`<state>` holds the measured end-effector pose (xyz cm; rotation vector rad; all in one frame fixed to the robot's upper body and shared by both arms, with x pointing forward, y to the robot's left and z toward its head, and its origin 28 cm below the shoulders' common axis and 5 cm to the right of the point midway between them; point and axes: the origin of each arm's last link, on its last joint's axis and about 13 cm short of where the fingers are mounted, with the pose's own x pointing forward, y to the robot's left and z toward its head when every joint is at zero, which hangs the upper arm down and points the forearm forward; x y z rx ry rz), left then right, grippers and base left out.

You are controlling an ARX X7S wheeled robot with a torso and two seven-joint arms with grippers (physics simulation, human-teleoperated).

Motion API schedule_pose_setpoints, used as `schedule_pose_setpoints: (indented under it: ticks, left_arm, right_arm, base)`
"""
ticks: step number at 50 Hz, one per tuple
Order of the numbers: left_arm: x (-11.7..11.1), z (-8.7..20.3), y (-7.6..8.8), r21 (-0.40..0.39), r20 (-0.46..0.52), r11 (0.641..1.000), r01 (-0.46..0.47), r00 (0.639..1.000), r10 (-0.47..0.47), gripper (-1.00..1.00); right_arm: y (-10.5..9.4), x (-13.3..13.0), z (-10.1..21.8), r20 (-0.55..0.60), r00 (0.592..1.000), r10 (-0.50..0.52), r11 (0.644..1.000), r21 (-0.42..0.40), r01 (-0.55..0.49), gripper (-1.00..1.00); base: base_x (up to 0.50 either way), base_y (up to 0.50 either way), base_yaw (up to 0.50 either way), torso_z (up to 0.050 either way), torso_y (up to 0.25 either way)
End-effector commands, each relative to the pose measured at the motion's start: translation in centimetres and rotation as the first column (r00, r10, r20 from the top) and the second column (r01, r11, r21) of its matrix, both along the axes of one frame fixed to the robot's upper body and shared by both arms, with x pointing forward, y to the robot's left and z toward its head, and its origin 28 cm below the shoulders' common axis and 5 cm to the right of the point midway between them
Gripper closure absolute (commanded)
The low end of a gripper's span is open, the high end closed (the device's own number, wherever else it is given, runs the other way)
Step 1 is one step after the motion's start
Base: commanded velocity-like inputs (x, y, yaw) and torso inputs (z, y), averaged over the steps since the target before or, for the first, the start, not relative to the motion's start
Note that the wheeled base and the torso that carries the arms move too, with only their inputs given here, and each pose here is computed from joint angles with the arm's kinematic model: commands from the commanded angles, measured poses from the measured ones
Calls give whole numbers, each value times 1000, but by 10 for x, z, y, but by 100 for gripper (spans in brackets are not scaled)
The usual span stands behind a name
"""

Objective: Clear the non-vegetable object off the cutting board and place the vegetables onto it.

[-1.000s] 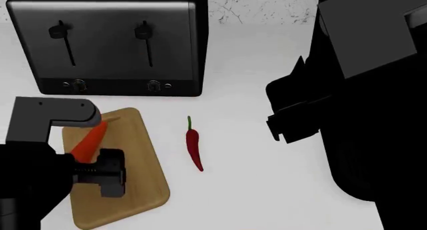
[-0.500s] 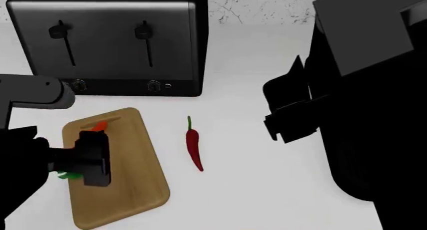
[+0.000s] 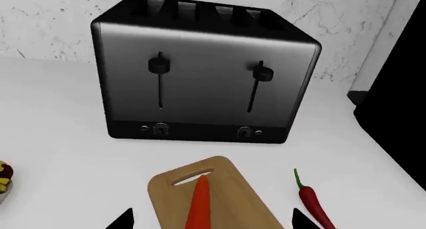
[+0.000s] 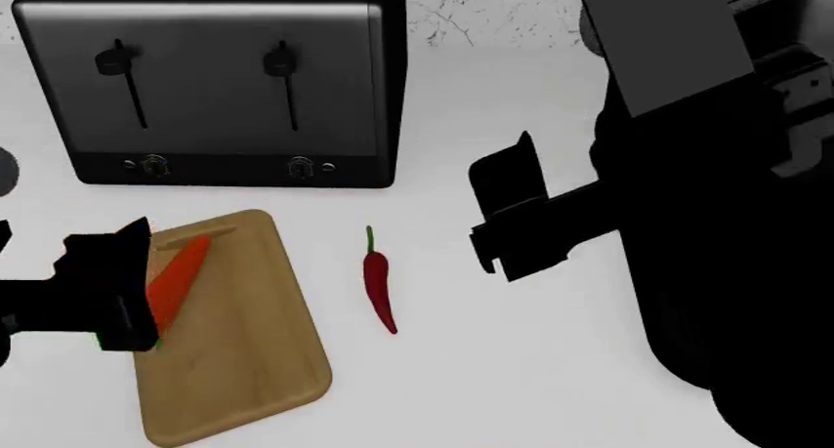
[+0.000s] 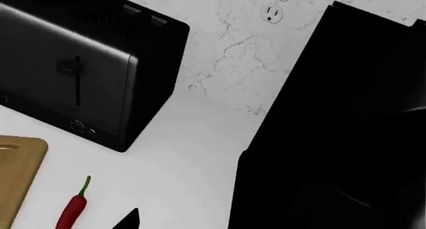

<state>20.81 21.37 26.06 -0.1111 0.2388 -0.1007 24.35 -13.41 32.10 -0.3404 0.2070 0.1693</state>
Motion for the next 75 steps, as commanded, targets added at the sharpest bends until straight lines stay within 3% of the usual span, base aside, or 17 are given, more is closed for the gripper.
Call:
schedule_pose_setpoints:
  ticks: [1,9,21,40,75]
  left_arm:
    - [-16,-1,9,-129,79,991,-18,996,28,-100]
    - [-30,4,12,-130,169,991,-17,985,39,-100]
    - [-32,4,17,-130,201,991,-30,978,56,-100]
    - [-30,-2,22,-141,223,989,-52,971,82,-100]
    - [-33,-5,24,-142,222,988,-62,971,93,-100]
  right_arm:
    - [6,15,8,-73,994,85,989,123,-76,-100]
    - [14,29,12,-142,978,152,962,247,-114,-100]
    - [27,40,18,-233,948,217,939,316,-137,-100]
    - [35,76,3,-330,925,189,964,244,-110,-100]
    - [53,111,-29,-421,868,262,951,266,-158,-100]
  base:
    - [0,0,0,0,0]
    - [0,0,0,0,0]
    - [0,0,0,0,0]
    - [0,0,0,0,0]
    - [0,0,0,0,0]
